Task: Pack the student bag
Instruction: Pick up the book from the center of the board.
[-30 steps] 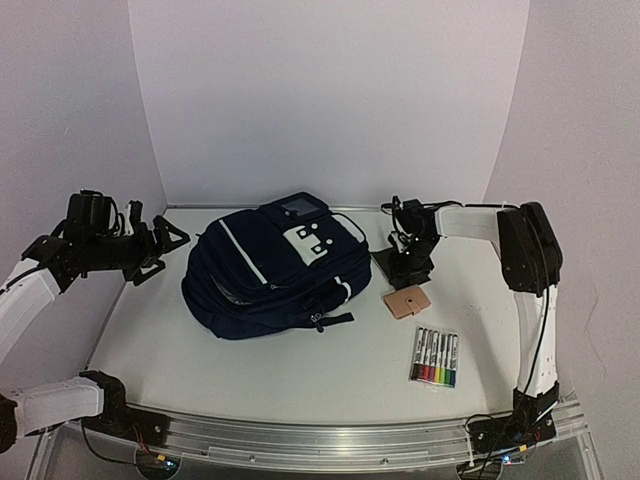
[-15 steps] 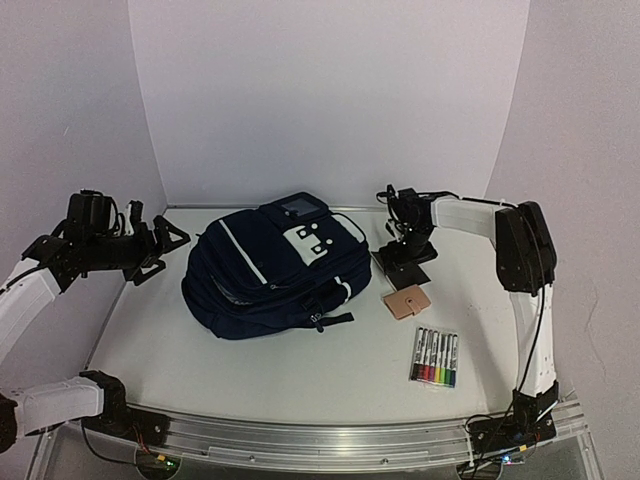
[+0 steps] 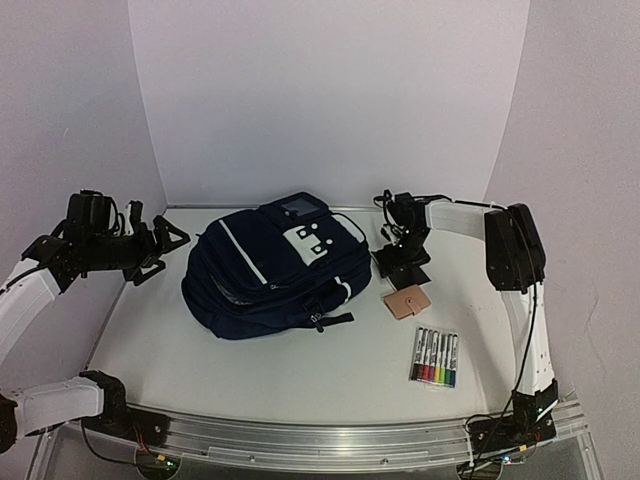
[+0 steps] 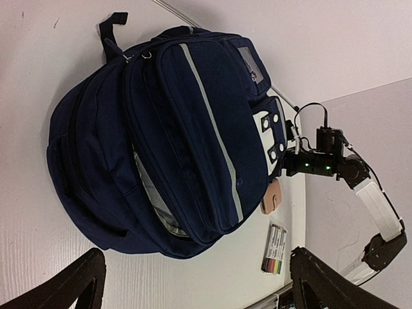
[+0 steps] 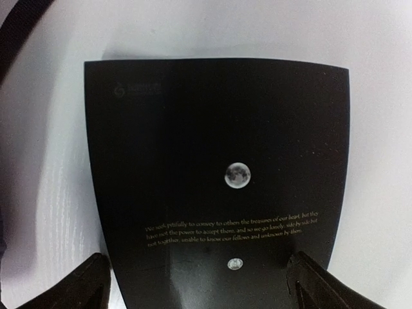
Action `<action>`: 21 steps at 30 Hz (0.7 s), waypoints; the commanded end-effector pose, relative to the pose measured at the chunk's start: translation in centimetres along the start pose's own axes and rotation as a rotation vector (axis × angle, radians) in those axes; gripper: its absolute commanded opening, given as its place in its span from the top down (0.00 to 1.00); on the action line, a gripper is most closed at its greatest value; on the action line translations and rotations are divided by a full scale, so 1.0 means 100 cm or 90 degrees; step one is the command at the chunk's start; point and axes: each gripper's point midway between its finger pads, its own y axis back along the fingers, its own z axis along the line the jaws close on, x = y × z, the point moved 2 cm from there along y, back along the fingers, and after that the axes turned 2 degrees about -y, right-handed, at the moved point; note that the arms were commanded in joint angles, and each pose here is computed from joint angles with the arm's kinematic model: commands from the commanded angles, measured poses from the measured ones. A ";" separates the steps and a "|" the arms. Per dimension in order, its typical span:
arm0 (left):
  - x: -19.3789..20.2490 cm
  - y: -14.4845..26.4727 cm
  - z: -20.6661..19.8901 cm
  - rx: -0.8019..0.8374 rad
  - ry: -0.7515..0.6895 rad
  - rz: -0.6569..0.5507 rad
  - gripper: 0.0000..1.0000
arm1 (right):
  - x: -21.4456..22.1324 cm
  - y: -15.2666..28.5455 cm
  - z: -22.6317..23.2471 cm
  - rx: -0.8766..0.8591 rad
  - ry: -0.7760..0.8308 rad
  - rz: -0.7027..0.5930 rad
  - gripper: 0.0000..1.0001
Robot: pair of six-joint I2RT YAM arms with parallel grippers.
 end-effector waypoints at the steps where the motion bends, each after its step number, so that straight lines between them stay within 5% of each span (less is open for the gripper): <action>1: -0.006 0.013 -0.009 0.007 -0.015 -0.020 0.00 | 0.047 -0.043 -0.017 -0.023 -0.053 0.122 0.20; 14: -0.006 0.022 -0.010 0.007 -0.015 -0.036 0.00 | 0.070 -0.060 -0.036 0.008 -0.100 0.163 0.57; 21: -0.004 0.023 -0.010 0.010 -0.010 -0.037 0.00 | 0.069 -0.057 -0.040 0.026 -0.110 0.153 0.95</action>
